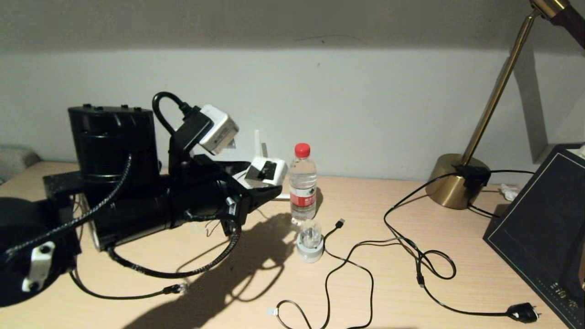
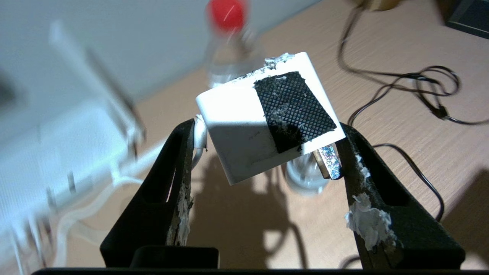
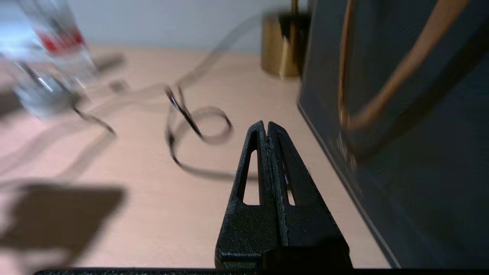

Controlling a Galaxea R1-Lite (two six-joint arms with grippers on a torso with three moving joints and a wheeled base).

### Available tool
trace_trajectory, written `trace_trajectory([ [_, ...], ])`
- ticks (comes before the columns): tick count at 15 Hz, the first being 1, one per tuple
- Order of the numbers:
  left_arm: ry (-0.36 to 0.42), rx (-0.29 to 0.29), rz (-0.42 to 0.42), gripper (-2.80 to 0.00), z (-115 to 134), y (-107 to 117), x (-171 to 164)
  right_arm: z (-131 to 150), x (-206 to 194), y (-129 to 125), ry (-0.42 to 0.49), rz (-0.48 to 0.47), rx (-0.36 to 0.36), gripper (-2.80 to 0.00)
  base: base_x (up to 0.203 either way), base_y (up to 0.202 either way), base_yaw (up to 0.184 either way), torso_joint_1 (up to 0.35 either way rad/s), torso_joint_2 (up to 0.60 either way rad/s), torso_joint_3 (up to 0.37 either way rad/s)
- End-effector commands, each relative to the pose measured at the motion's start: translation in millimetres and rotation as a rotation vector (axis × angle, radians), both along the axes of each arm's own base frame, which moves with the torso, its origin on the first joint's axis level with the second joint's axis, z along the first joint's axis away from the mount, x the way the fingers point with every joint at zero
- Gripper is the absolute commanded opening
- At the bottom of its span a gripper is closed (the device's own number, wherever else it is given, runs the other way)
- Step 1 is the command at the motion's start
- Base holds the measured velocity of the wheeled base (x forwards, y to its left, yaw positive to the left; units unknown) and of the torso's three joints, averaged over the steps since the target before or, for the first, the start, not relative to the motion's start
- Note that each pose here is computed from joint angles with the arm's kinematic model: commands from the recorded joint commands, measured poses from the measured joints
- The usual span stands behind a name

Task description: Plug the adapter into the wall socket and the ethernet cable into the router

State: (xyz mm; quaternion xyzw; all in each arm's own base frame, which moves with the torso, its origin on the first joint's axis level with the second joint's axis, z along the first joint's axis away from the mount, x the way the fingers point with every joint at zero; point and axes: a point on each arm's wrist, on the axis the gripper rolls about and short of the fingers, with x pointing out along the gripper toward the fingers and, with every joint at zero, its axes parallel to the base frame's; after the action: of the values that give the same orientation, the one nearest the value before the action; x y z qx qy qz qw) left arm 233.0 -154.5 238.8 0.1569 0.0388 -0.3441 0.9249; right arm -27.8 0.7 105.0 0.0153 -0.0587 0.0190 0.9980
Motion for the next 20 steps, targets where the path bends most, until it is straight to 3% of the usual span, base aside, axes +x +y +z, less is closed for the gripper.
trace_trajectory([
  [1,-0.126,0.093,-0.088,-2.8,4.0,-9.1,5.7,47.8,-3.9,0.9,-0.019,0.069,0.077,-2.8,0.0,0.0,0.0,0.0,0.0,0.0],
  [2,-0.211,0.154,-0.142,-2.8,6.8,-17.3,5.0,80.9,0.1,2.3,0.032,0.169,0.158,-2.8,0.0,0.0,0.0,0.0,0.0,0.0],
  [4,-0.291,0.2,-0.258,-2.8,7.7,-47.7,-3.5,120.9,30.9,7.9,0.261,0.411,0.314,-2.8,0.0,0.0,0.0,0.0,0.0,0.0],
  [6,-0.334,0.202,-0.358,-2.8,9.2,-84.8,-18.0,135.4,71.7,16.2,0.501,0.649,0.438,-2.8,0.0,0.0,0.0,0.0,0.0,0.0],
  [7,-0.356,0.209,-0.384,-2.8,9.6,-99.7,-24.0,137.6,90.4,19.7,0.579,0.729,0.485,-2.8,0.0,0.0,0.0,0.0,0.0,0.0],
  [10,-0.392,0.247,-0.451,-2.8,2.3,-122.1,-35.5,145.3,129.2,27.3,0.623,0.892,0.576,-2.8,0.0,0.0,0.0,0.0,0.0,0.0],
  [14,-0.414,0.237,-0.478,-2.8,2.3,-144.3,-32.3,145.3,129.3,28.9,0.644,0.98,0.579,-2.8,0.0,0.0,0.0,0.0,0.0,0.0],
  [15,-0.426,0.224,-0.49,-2.8,5.7,-150.2,-34.6,146.3,129.6,29.0,0.63,0.985,0.57,0.0,0.0,0.0,0.0,0.0,0.0,0.0],
  [20,-0.438,0.214,-0.54,-2.8,6.8,-160.0,-50.7,143.7,136.6,29.4,0.627,0.973,0.569,0.0,0.0,0.0,0.0,0.0,0.0,0.0],
])
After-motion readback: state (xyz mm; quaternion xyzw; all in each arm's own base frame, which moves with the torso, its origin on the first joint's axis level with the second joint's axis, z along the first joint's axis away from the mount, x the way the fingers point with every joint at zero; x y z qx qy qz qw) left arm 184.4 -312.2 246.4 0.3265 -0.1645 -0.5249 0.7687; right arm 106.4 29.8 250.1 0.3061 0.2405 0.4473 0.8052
